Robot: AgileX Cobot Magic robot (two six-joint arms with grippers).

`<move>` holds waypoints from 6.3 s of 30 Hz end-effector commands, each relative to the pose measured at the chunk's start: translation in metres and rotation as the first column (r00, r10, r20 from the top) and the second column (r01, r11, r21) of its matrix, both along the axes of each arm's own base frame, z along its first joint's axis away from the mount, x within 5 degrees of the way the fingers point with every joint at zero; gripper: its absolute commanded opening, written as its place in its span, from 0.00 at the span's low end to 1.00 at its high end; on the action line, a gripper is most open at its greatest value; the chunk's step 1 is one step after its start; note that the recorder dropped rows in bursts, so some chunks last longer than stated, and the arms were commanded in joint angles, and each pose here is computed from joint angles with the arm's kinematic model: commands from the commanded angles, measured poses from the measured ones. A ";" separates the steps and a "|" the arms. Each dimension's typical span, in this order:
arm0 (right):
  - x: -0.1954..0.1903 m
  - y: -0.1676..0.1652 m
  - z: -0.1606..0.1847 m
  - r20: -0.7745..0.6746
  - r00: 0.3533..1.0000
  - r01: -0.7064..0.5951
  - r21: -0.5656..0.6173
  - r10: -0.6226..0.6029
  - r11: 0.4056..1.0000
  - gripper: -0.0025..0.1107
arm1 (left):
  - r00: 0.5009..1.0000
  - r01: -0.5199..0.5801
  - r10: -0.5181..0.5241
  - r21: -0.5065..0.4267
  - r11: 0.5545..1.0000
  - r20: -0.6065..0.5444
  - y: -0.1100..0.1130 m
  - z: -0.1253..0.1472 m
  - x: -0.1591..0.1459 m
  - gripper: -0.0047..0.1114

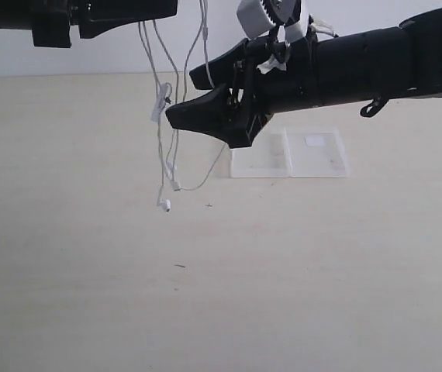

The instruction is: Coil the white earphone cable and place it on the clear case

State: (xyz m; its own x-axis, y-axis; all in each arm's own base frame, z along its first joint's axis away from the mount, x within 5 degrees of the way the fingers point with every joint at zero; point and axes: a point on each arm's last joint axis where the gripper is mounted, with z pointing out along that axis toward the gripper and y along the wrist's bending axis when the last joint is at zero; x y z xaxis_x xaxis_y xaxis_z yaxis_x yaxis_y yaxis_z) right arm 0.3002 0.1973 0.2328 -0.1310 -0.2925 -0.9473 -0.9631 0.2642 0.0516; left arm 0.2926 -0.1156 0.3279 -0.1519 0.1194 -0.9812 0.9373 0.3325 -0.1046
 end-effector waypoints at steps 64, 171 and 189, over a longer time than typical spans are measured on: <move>-0.001 0.019 -0.005 -0.181 0.980 -0.054 0.145 0.080 0.988 0.02 | 0.998 0.003 0.007 -0.162 0.987 0.062 -0.001 0.004 -0.003 0.04; 0.071 -0.076 -0.054 0.275 0.782 0.612 -0.508 -0.559 0.606 0.02 | 0.956 -0.289 0.267 0.226 0.930 0.123 0.032 -0.029 0.021 0.69; 0.097 -0.065 -0.084 0.244 0.828 0.546 -0.561 -0.505 0.622 0.02 | 0.955 -0.292 0.271 0.219 0.931 0.124 0.032 -0.029 0.021 0.69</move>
